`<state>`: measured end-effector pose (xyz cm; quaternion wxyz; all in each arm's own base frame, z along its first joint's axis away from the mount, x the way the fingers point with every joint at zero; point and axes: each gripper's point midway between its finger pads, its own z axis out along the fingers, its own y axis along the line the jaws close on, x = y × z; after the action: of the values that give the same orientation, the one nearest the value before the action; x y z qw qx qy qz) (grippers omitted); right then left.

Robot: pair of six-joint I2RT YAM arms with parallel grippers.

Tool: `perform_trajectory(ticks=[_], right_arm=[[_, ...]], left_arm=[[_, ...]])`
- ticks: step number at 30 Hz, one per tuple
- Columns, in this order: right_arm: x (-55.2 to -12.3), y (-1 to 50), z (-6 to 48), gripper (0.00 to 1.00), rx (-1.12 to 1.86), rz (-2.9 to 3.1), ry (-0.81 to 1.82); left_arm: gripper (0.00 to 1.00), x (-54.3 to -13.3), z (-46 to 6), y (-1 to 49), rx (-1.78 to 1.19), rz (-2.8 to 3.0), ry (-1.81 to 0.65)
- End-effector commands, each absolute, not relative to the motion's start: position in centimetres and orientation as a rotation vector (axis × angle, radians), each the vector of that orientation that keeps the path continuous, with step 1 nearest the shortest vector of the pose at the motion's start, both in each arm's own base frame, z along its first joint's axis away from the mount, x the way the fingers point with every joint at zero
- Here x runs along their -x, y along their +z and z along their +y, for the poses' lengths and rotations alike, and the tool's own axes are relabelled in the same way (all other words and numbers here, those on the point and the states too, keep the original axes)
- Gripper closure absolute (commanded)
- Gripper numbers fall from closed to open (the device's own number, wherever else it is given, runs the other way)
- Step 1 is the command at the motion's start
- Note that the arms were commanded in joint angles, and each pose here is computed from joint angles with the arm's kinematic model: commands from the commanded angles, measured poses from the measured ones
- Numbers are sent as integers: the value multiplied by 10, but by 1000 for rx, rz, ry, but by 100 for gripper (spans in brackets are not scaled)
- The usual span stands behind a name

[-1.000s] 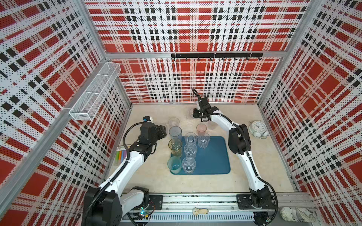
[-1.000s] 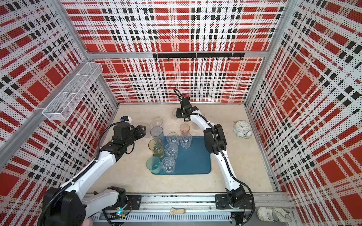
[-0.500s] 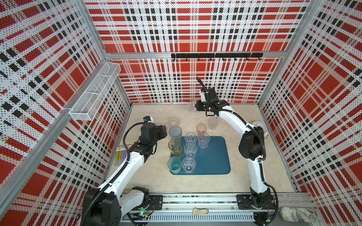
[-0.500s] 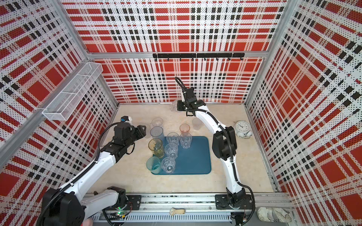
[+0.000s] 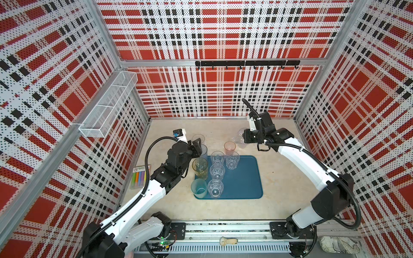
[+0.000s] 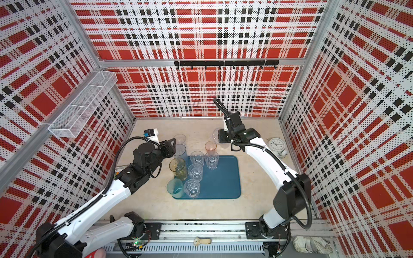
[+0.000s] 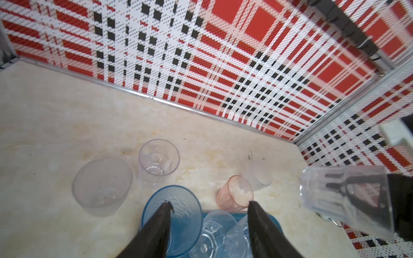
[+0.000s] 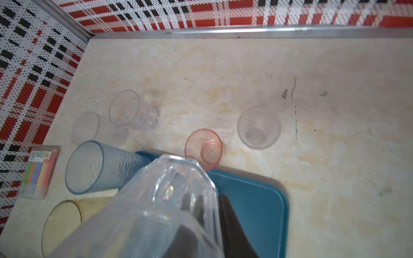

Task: Place the glasses into the tray
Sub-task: Place the glass on the tray.

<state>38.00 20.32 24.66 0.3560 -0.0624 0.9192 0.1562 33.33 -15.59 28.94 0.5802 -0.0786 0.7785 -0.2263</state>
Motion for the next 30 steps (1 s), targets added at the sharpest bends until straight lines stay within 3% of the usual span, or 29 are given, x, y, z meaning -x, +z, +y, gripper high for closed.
perform_trajectory(ticks=[1,7,11,30], right_arm=[[-348,228,197,93,146,2462,321],[-293,183,201,93,237,2642,168],[-278,160,218,92,311,2690,134],[-291,72,248,91,310,2811,76]], left_arm=[[42,-330,-171,310,180,1723,-579],[41,-325,-200,297,127,1752,-589],[41,-321,-208,290,117,1759,-606],[40,-312,-178,277,167,1752,-551]])
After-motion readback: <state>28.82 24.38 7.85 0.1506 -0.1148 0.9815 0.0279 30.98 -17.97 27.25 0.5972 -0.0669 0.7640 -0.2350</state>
